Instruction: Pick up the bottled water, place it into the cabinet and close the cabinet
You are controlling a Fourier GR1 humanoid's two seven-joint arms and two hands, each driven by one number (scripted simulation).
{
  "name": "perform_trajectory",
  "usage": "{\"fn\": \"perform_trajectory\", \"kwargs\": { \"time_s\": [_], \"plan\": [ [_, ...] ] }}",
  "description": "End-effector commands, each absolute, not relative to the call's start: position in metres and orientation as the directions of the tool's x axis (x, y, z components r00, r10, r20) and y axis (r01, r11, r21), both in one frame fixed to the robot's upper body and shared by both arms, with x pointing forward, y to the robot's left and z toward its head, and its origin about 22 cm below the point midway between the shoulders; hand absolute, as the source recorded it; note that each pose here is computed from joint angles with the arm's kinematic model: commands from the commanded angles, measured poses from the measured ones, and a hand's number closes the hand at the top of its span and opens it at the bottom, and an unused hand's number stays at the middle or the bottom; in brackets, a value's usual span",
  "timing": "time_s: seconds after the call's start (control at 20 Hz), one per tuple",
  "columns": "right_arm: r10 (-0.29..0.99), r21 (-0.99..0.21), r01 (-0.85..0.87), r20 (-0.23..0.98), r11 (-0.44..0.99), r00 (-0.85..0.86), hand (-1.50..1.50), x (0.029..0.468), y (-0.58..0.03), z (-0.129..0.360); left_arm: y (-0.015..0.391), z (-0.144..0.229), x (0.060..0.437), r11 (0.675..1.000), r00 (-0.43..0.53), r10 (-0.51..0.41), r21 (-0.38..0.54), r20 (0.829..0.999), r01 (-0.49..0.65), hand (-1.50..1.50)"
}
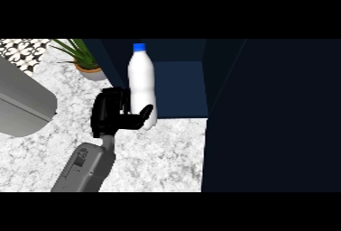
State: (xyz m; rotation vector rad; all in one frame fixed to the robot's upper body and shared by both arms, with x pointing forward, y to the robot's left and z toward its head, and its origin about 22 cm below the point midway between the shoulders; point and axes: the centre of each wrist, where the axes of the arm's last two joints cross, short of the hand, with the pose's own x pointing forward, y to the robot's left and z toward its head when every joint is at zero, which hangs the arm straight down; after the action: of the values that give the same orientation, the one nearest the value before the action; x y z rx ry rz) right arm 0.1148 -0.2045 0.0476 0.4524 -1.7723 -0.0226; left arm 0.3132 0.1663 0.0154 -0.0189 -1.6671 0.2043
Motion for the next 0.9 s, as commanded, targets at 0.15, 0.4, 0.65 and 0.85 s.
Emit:
{"fn": "perform_trajectory", "kwargs": {
  "time_s": [0.15,0.4,0.65,0.85],
  "plan": [
    [-0.333,0.271,-0.314,0.929,0.91,-0.162,-1.5,0.117,-0.203,0.044,0.116,0.075,0.361,0.999,-0.213,0.02,-0.03,0.977,-0.043,1.5],
    [-0.323,0.258,-0.316,0.93,0.913,-0.175,-1.5,0.123,-0.202,0.042,0.109,0.068,0.365,0.995,-0.159,-0.059,0.045,0.986,-0.093,1.5],
    [-0.332,0.262,-0.335,0.927,0.905,-0.173,-1.5,0.128,-0.197,0.044,0.108,0.065,0.366,0.984,-0.168,-0.129,0.106,0.977,-0.143,1.5],
    [-0.331,0.259,-0.355,0.93,0.898,-0.159,-1.5,0.123,-0.198,0.041,0.12,0.052,0.367,0.961,-0.165,-0.215,0.178,0.963,-0.211,1.5]
  ]
}}
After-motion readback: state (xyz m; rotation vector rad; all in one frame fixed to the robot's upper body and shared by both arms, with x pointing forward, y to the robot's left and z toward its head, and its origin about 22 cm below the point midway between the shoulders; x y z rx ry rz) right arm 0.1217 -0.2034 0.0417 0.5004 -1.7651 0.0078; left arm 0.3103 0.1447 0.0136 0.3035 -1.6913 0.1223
